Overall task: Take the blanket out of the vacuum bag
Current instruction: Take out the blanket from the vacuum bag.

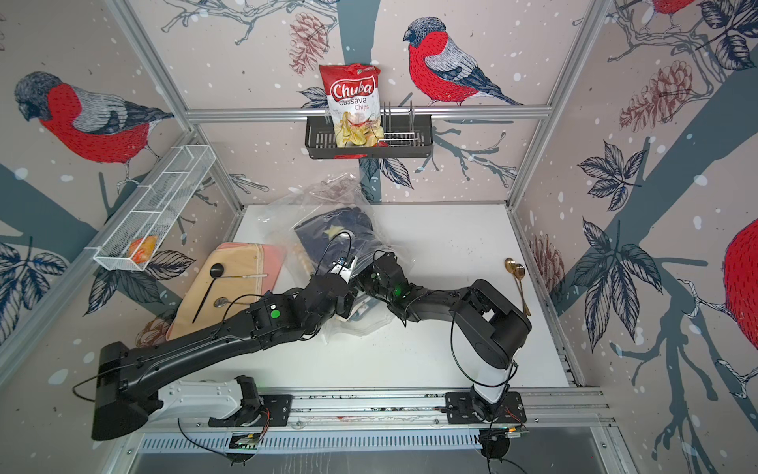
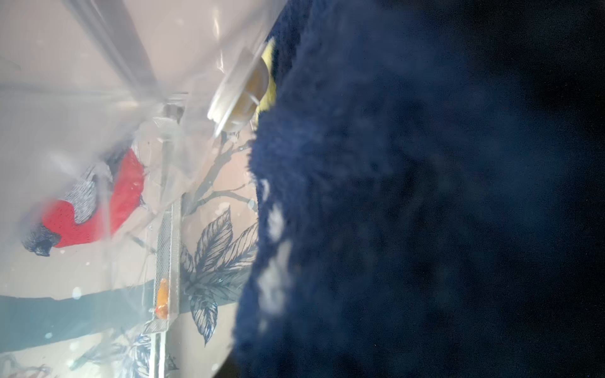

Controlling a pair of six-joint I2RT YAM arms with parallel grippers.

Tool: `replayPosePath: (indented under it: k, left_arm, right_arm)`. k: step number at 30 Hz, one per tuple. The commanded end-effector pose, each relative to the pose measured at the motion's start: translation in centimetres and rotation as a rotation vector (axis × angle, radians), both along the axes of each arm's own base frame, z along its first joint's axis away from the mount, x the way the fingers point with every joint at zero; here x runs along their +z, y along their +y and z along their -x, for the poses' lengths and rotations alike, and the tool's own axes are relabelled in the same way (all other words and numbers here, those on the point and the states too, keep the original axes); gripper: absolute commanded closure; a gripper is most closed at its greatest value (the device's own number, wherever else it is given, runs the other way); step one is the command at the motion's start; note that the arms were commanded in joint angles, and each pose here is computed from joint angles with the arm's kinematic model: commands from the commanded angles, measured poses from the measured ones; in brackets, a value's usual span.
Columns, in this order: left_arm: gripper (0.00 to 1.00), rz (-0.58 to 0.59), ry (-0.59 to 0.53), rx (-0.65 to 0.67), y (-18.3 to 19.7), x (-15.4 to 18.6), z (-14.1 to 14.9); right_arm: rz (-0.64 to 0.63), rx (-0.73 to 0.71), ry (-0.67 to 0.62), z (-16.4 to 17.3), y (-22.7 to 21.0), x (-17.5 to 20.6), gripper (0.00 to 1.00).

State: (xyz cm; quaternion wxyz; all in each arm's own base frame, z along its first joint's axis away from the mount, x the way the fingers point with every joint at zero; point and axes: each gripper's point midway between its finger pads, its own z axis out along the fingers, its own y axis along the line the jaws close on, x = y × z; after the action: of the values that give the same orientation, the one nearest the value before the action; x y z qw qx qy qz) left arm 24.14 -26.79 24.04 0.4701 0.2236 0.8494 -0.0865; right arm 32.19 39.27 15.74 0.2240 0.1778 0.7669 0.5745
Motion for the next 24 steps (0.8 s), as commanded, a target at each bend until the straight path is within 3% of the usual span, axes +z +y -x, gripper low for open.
replayPosePath:
  k: [1,9,24]
  left_arm:
    - [1.0,0.039,-0.019,0.007,-0.1,0.9,-0.1]
    - [1.0,0.022,-0.042,0.019,0.3,1.6,-0.4]
    - [1.0,0.043,-0.072,0.059,0.2,2.3,-1.3]
  right_arm:
    - [-0.063,0.003,-0.052,-0.1,0.5,2.1,0.83]
    - [-0.089,0.078,-0.082,2.7,1.1,4.8,1.0]
    - [-0.088,0.058,-0.114,5.7,-0.8,7.7,1.0]
